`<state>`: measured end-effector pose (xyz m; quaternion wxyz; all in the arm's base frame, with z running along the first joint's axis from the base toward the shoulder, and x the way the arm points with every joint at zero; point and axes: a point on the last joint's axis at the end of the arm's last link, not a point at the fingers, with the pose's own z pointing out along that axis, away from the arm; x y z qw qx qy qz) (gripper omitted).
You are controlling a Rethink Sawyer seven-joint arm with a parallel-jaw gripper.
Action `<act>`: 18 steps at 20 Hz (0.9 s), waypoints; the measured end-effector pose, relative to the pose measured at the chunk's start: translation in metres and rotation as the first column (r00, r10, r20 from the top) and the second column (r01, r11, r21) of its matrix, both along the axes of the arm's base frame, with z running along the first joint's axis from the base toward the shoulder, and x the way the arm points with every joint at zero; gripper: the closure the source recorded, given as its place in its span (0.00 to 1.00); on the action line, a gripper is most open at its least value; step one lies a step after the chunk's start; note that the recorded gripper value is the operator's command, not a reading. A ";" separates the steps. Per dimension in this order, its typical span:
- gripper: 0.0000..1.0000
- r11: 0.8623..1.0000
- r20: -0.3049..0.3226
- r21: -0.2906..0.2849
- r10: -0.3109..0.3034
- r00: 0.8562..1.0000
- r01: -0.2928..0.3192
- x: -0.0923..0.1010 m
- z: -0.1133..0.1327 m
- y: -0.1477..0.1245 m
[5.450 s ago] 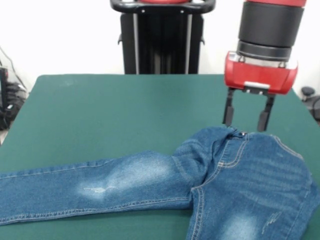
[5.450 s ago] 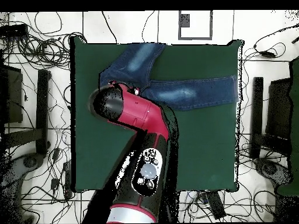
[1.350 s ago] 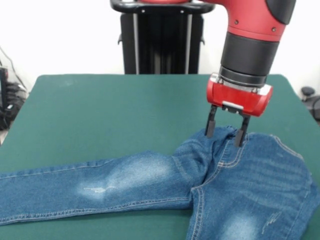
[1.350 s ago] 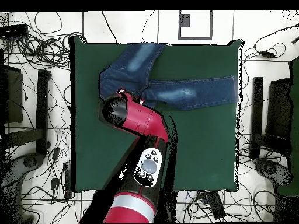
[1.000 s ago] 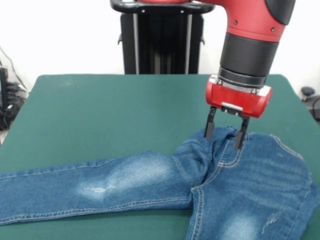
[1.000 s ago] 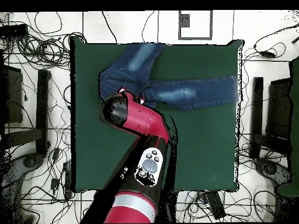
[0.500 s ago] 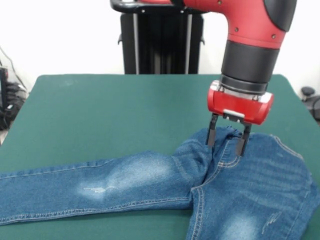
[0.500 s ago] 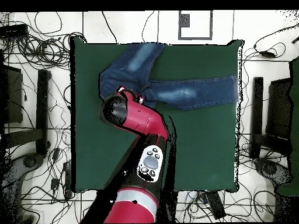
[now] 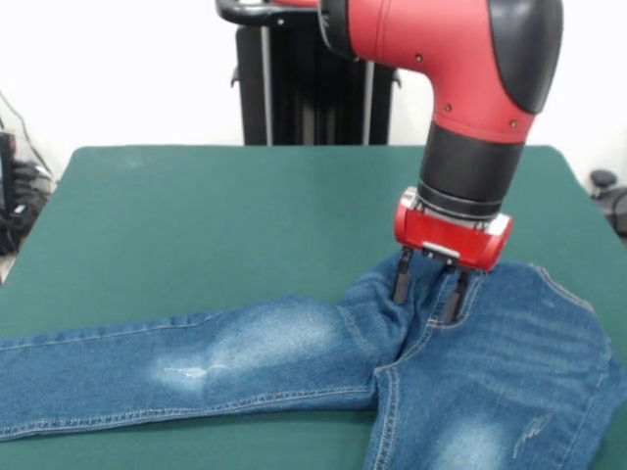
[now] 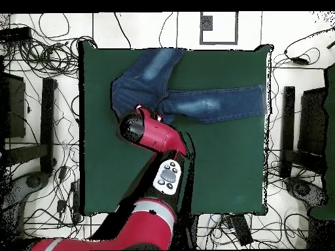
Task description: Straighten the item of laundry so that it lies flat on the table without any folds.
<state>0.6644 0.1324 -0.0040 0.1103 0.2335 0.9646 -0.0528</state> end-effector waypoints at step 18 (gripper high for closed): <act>0.00 1.000 -0.006 0.010 0.013 1.000 -0.013 -0.015 0.016 0.017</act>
